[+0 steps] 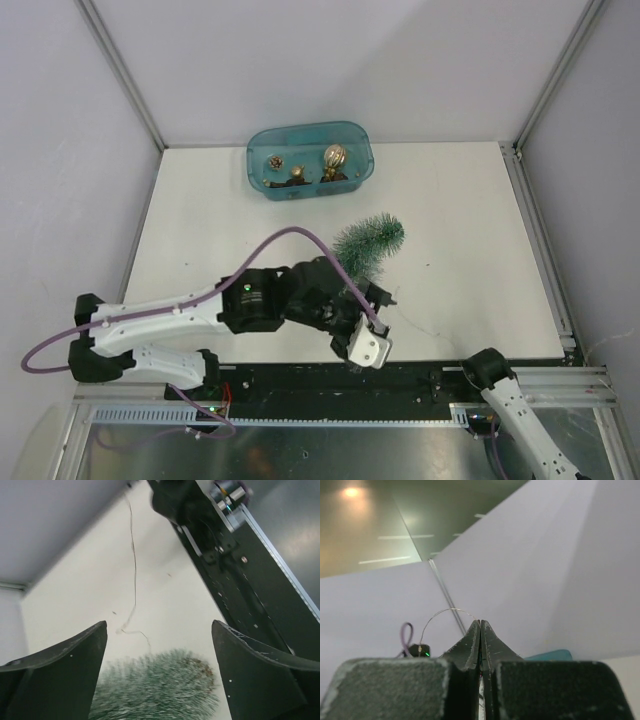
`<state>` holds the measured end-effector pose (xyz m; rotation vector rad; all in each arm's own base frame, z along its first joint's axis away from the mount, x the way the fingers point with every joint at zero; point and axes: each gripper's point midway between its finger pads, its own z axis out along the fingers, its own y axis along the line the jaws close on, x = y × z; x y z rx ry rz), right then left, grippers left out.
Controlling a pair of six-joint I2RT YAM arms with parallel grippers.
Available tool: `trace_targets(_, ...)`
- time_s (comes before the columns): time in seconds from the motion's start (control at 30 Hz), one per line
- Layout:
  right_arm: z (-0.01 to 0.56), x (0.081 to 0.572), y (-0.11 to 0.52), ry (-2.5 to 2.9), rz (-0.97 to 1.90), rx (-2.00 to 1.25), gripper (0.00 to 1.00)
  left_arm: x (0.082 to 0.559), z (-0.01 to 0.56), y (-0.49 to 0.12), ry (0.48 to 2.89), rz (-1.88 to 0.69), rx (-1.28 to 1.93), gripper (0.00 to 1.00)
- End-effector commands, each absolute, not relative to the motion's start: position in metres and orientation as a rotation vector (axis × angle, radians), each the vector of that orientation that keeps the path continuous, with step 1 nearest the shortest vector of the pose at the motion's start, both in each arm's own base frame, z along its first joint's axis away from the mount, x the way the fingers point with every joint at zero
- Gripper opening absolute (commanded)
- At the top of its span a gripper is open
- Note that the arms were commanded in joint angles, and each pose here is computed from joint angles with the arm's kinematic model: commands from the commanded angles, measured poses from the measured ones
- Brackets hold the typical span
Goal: Decorate the small christmas tree
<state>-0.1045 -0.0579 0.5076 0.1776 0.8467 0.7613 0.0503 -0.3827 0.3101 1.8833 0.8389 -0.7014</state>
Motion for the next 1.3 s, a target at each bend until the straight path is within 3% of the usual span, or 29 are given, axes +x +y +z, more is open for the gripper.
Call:
trace_targets(0.0, 0.532, -0.118, -0.063, 0.794, 0.748, 0.113, 0.00, 0.047, 0.281, -0.384, 0.788, -0.662, 1.967, 0.96)
trace_targets(0.13, 0.544, -0.129, -0.068, 0.761, 0.747, 0.088, 0.00, 0.061, 0.264, -0.401, 0.884, -0.608, 1.974, 0.99)
trace_targets(0.6, 0.545, -0.133, -0.066, 0.762, 0.789, 0.036, 0.00, 0.086, 0.294, -0.449, 0.908, -0.579, 1.730, 1.00)
trace_targets(0.77, 0.551, -0.138, -0.065, 0.737, 0.818, 0.013, 0.00, 0.071, 0.288, -0.451, 0.880, -0.651, 1.759, 0.99)
trace_targets(0.87, 0.555, -0.138, -0.062, 0.732, 0.829, -0.004, 0.00, 0.062, 0.278, -0.454, 0.874, -0.696, 1.793, 0.90)
trace_targets(1.07, 0.559, -0.135, -0.060, 0.730, 0.827, -0.010, 0.00, 0.045, 0.268, -0.452, 0.873, -0.777, 1.870, 0.47)
trace_targets(1.27, 0.562, -0.131, -0.058, 0.730, 0.828, -0.018, 0.00, 0.038, 0.261, -0.448, 0.888, -0.785, 1.900, 0.42)
